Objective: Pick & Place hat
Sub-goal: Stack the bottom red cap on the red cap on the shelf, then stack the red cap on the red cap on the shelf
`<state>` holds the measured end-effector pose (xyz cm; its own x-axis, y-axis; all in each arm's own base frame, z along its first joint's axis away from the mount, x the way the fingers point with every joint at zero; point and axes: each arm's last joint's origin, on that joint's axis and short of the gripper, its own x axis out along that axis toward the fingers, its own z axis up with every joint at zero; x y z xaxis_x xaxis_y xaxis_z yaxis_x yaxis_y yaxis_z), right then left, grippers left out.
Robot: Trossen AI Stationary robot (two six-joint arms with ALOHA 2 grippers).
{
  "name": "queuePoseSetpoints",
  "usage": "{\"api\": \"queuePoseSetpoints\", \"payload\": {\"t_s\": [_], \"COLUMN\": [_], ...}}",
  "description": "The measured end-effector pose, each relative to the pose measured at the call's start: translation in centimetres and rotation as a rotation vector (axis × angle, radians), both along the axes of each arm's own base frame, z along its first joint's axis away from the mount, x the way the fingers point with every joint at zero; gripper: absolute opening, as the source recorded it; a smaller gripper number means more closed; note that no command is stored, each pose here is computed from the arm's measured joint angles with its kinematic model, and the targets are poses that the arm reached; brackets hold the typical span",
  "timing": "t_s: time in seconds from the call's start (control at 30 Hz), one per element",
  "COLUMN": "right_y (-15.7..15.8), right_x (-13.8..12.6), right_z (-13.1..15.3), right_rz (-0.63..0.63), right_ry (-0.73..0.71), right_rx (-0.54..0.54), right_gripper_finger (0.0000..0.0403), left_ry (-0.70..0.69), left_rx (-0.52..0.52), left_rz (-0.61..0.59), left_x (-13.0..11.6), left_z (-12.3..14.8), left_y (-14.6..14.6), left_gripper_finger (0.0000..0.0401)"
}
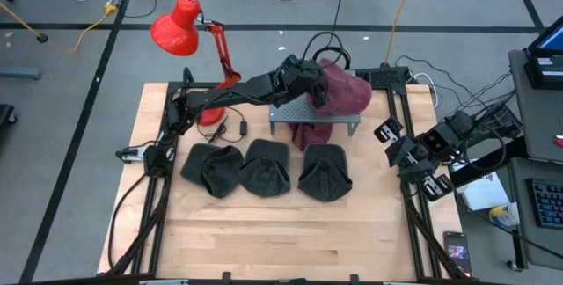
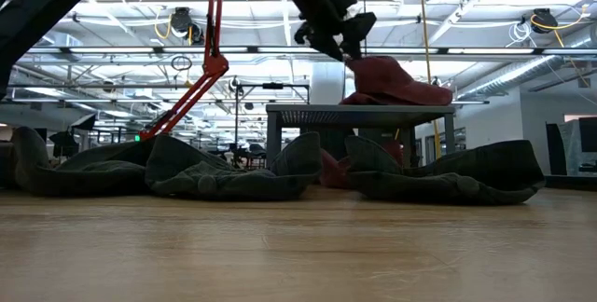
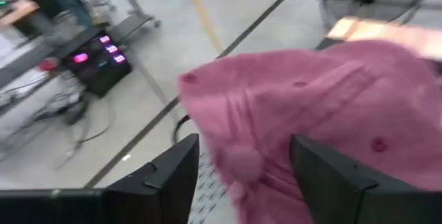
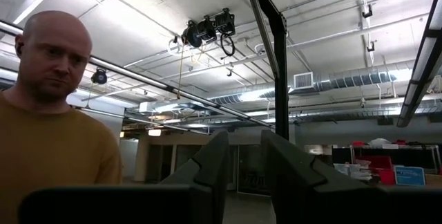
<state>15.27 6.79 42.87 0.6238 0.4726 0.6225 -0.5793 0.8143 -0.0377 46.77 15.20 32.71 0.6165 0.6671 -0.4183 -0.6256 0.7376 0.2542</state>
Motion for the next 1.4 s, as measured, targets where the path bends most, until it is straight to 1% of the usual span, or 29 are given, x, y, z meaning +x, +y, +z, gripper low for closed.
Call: {"api": "queuePoseSetpoints", "payload": {"t_s": [0.13,0.2,0.27,0.4,0.53,0.6,0.77,0.83,0.9,1.0,1.1,1.2,1.4], "right_y": [0.0,0.0,0.0,0.0,0.0,0.0,0.0,0.0,0.0,0.0,0.0,0.0,0.1], "right_x": [0.0,0.0,0.0,0.0,0.1,0.1,0.1,0.1,0.1,0.1,0.1,0.1,0.1], "right_z": [0.0,0.0,0.0,0.0,-0.1,-0.1,-0.1,-0.1,-0.1,-0.1,-0.1,-0.1,-0.1], "right_rz": [0.001,0.006,0.017,0.034,0.035,0.033,0.033,0.035,0.048,0.076,0.098,0.106,0.107], "right_ry": [0.000,0.003,0.012,0.028,0.038,0.042,0.042,0.043,0.053,0.076,0.092,0.098,0.098], "right_rx": [0.000,0.002,0.013,0.029,0.029,0.029,0.030,0.031,0.045,0.071,0.090,0.097,0.096], "right_gripper_finger": [0.0077,0.0077,0.0077,0.0077,0.0077,0.0077,0.0077,0.0077,0.0077,0.0077,0.0077,0.0077,0.0078], "left_ry": [0.047,0.071,0.059,0.050,0.047,0.045,0.018,0.018,0.007,-0.008,-0.026,-0.060,-0.120], "left_rx": [0.056,0.066,0.068,0.045,-0.010,-0.060,-0.230,-0.314,-0.419,-0.575,-0.685,-0.759,-0.814], "left_rz": [0.099,0.121,0.144,0.138,0.128,0.136,0.161,0.164,0.179,0.232,0.318,0.411,0.511], "left_x": [-0.2,-0.4,-0.5,-0.8,-1.2,-1.6,-2.1,-2.3,-2.5,-2.9,-3.4,-3.7,-3.8], "left_z": [0.1,0.3,0.6,1.1,1.4,1.5,0.9,0.5,0.1,-0.3,-0.7,-1.0,-1.4], "left_y": [-1.2,-1.8,-2.5,-4.2,-6.3,-7.5,-10.0,-10.9,-11.7,-12.7,-13.6,-14.4,-15.3], "left_gripper_finger": [0.0250,0.0254,0.0254,0.0252,0.0244,0.0240,0.0226,0.0220,0.0214,0.0207,0.0199,0.0191,0.0180]}}
